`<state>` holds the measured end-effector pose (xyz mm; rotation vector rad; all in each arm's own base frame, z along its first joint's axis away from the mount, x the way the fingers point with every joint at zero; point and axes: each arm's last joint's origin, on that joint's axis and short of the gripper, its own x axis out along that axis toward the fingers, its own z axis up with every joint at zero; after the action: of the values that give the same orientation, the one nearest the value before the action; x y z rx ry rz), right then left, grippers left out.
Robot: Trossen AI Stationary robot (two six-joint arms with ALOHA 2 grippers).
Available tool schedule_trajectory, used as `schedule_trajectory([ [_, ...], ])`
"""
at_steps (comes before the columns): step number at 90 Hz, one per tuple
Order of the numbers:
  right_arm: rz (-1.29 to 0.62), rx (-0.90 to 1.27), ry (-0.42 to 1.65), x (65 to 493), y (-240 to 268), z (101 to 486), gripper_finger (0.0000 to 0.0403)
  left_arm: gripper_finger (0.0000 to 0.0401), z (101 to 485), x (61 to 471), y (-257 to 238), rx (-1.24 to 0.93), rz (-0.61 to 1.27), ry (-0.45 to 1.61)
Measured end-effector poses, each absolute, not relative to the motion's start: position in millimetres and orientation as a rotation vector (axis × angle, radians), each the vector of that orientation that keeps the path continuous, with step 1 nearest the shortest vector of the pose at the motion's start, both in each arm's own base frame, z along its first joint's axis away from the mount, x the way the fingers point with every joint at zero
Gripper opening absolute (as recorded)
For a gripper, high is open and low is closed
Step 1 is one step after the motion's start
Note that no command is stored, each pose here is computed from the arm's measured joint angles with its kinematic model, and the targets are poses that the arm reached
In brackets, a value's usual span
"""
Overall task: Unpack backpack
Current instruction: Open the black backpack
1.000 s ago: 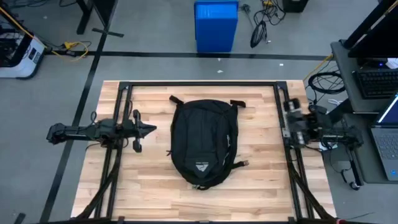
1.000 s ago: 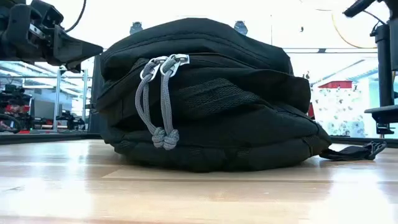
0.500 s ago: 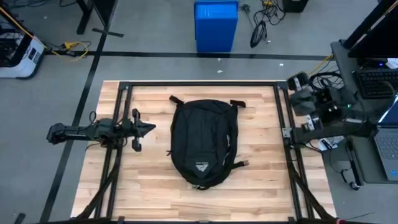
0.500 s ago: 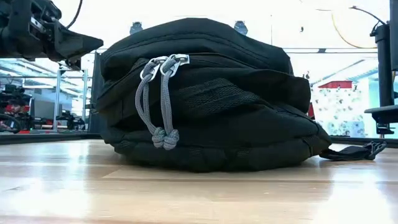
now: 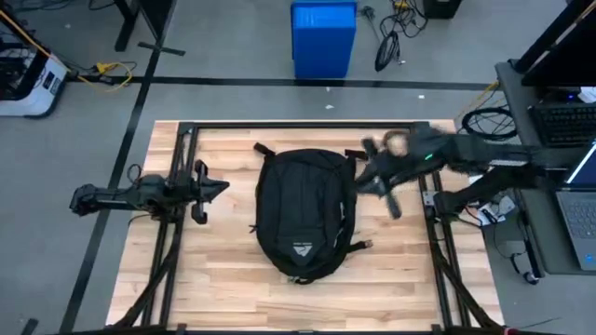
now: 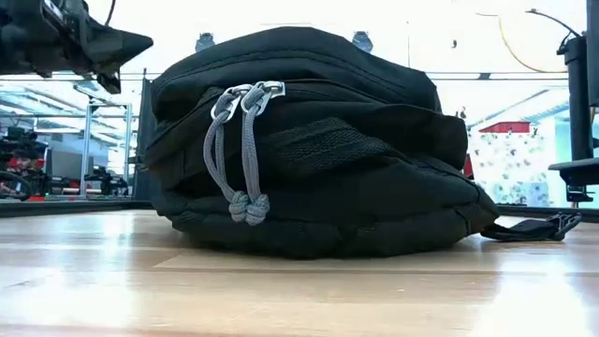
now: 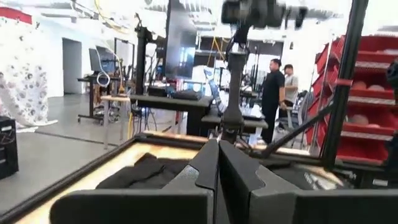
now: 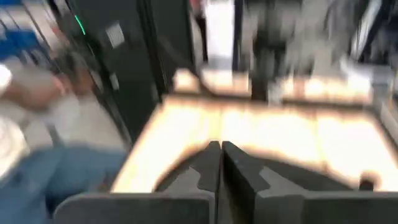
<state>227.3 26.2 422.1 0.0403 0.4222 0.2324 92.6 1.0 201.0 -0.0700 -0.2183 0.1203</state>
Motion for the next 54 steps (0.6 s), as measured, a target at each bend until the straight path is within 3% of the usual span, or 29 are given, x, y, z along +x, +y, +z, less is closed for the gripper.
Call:
schedule_trajectory([
  [18,0.021,0.043,0.625,250,45,364,0.0000,0.0000,248,85,-4,-0.090,-0.006,-0.309],
  [30,-0.056,0.011,0.685,259,53,335,0.0000,0.0000,285,90,-9,0.021,-0.053,-0.305],
  [43,-0.054,0.010,0.666,266,59,314,0.0000,0.0000,330,112,-15,0.183,-0.015,-0.265],
  [54,-0.037,-0.005,0.674,266,63,297,0.0000,0.0000,360,145,-26,0.289,-0.039,-0.098],
])
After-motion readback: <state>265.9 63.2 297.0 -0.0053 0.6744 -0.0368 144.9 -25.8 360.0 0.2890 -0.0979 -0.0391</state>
